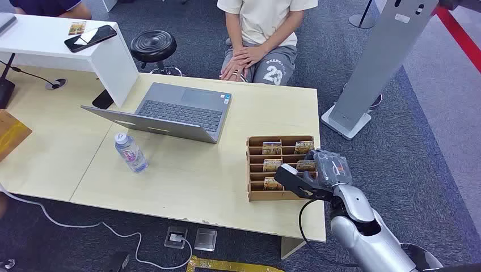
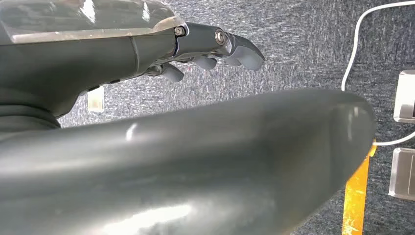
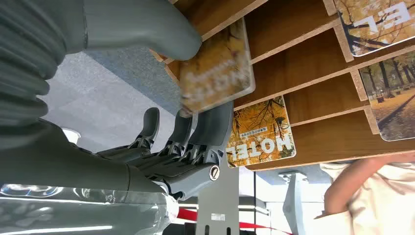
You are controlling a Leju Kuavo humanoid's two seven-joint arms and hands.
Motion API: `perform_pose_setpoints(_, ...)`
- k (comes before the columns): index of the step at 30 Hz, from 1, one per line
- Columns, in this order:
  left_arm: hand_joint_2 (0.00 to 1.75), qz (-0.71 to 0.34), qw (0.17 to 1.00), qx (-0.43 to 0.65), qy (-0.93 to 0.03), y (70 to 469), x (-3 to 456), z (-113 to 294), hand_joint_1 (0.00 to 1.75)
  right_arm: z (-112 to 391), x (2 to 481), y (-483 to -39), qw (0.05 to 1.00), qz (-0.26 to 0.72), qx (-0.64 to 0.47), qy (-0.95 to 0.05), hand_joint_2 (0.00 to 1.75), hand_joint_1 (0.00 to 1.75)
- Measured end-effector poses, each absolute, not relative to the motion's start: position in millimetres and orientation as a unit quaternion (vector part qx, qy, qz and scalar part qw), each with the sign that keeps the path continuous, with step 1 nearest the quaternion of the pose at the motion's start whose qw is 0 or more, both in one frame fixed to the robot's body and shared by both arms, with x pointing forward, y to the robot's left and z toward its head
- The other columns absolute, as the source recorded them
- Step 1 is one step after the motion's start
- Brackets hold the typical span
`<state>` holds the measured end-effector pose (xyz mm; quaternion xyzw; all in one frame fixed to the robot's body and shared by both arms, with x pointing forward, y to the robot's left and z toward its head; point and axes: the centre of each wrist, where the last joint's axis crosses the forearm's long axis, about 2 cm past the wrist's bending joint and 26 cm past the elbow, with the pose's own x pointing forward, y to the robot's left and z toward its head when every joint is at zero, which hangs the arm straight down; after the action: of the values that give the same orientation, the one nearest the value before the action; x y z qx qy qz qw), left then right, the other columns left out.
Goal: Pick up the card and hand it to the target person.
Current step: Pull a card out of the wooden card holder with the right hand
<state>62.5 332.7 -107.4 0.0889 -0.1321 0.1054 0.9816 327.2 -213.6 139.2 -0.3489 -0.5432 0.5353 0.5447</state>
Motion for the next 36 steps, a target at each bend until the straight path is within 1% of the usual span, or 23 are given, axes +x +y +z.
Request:
perform_pose_setpoints(2, 0.0, 0.105, 0.982, 0.089, -0.132, 333, 62, -107, 0.0, 139, 327, -214, 0.545, 0.535, -0.349, -0.543, 1.75, 1.12)
perform_pose_setpoints(5, 0.0, 0.105, 0.982, 0.089, -0.133, 333, 62, -107, 0.0, 139, 327, -215, 0.546, 0.534, -0.351, -0.541, 1.75, 1.28)
perform_pose_setpoints(7, 0.0, 0.105, 0.981, 0.089, -0.135, 333, 62, -107, 0.0, 139, 327, -216, 0.547, 0.532, -0.353, -0.541, 1.75, 1.35)
perform_pose_setpoints(11, 0.0, 0.103, 0.98, 0.09, -0.141, 333, 63, -107, 0.0, 139, 328, -216, 0.548, 0.53, -0.353, -0.542, 1.75, 1.61)
perform_pose_setpoints(12, 0.0, 0.103, 0.98, 0.09, -0.142, 333, 63, -107, 0.0, 139, 328, -216, 0.548, 0.529, -0.353, -0.543, 1.75, 1.64)
perform_pose_setpoints(14, 0.0, 0.103, 0.98, 0.09, -0.142, 333, 62, -107, 0.0, 139, 328, -216, 0.549, 0.529, -0.353, -0.543, 1.75, 1.65)
perform_pose_setpoints(18, 0.0, 0.103, 0.98, 0.09, -0.143, 333, 62, -107, 0.0, 139, 328, -216, 0.549, 0.529, -0.353, -0.543, 1.75, 1.61)
perform_pose_setpoints(28, 0.0, 0.102, 0.98, 0.091, -0.145, 333, 63, -107, 0.0, 140, 328, -216, 0.547, 0.532, -0.35, -0.543, 1.75, 1.61)
perform_pose_setpoints(31, 0.0, 0.103, 0.98, 0.092, -0.145, 335, 62, -107, 0.0, 155, 335, -214, 0.541, 0.549, -0.334, -0.542, 1.75, 1.61)
perform_pose_setpoints(36, 0.0, 0.102, 0.979, 0.094, -0.148, 337, 62, -107, 0.0, 200, 349, -211, 0.523, 0.557, -0.323, -0.559, 1.75, 1.61)
